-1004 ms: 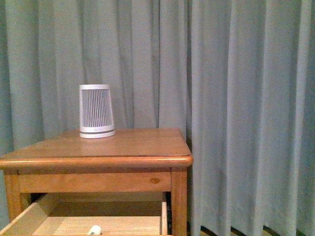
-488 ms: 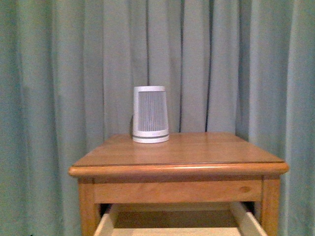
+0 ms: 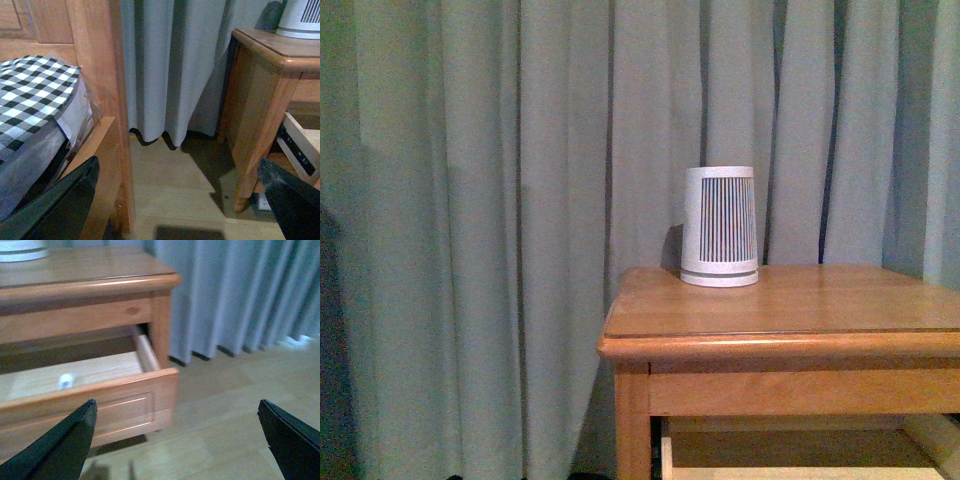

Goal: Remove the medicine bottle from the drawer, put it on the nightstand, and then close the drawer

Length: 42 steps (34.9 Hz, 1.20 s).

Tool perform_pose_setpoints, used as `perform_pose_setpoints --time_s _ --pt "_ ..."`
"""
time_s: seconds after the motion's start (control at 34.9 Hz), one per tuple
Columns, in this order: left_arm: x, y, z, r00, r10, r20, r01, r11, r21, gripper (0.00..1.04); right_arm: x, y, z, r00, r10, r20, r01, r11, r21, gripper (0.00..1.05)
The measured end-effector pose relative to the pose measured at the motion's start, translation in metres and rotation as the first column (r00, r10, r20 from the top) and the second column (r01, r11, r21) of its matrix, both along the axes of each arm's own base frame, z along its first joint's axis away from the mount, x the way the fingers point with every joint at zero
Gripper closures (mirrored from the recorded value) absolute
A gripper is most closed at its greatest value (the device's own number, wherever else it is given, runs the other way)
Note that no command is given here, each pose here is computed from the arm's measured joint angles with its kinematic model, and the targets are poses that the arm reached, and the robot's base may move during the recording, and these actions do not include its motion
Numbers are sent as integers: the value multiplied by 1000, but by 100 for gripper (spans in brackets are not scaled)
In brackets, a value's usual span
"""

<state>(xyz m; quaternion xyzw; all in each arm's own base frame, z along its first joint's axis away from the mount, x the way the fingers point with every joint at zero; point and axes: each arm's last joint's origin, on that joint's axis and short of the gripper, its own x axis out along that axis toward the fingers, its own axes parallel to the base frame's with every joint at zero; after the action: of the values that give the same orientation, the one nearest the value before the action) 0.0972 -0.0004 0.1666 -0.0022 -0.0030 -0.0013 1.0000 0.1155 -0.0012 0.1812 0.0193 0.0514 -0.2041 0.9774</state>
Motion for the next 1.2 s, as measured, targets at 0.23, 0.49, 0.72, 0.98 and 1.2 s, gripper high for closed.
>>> perform_pose_setpoints --time_s 0.23,0.49,0.72,0.98,1.2 --pt "0 0 0 1000 0 0 0 1000 0 7 90 9 58 986 81 -145 -74 996 55 7" --pt "0 0 0 1000 -1 0 1 1000 0 7 198 32 55 897 229 -378 -205 973 104 7" --pt "0 0 0 1000 -1 0 1 1000 0 7 252 41 23 830 253 -497 -220 967 126 7" --pt "0 0 0 1000 0 0 0 1000 0 7 286 45 -10 778 247 -578 -221 968 117 7" --pt "0 0 0 1000 -1 0 1 1000 0 7 303 47 -37 742 249 -622 -218 968 128 7"
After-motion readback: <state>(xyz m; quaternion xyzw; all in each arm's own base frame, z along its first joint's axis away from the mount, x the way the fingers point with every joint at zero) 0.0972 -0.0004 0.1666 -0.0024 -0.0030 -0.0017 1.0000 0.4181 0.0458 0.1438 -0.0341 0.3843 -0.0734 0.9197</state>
